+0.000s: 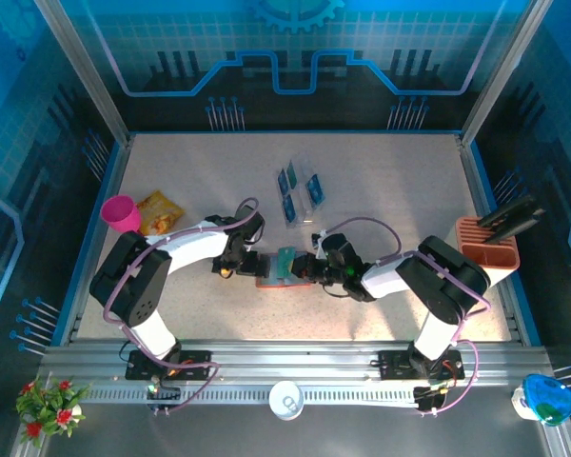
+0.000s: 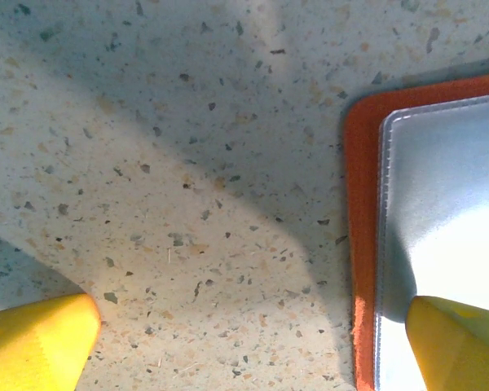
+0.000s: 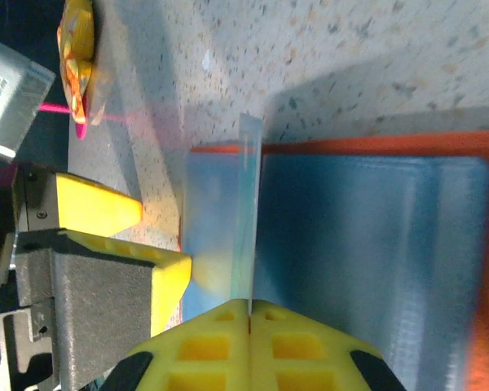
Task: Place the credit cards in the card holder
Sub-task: Insert the credit card into the card slot.
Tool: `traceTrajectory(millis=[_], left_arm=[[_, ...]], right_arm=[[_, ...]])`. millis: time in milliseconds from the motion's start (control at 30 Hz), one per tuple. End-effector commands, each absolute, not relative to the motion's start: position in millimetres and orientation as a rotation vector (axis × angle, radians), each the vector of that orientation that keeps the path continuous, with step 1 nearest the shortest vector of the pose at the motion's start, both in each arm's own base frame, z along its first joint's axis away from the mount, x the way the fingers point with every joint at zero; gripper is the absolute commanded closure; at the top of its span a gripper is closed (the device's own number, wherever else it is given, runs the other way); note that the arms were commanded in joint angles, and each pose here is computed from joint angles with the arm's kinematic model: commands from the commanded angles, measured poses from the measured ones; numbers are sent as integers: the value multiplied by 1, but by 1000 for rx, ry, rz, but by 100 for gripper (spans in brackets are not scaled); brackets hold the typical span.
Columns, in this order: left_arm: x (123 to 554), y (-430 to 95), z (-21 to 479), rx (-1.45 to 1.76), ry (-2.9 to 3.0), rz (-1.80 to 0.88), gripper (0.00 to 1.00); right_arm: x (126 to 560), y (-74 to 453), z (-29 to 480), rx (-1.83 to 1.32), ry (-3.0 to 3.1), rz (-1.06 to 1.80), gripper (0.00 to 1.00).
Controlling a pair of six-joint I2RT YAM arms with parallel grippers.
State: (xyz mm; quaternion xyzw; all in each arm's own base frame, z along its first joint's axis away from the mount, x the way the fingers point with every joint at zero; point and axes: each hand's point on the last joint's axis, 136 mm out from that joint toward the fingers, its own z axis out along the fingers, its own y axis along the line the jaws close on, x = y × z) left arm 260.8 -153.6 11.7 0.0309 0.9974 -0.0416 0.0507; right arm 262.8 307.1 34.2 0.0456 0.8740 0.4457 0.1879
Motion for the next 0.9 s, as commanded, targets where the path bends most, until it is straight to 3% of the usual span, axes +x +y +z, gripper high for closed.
traceTrajectory(millis=[0, 867], left_arm=[[242, -145, -11, 84, 3126, -62, 1], [242, -147, -14, 88, 3128, -80, 1]], right_arm=[[259, 312, 27, 88, 2495, 1289, 100], [241, 295, 13, 103, 2628, 1180, 100]])
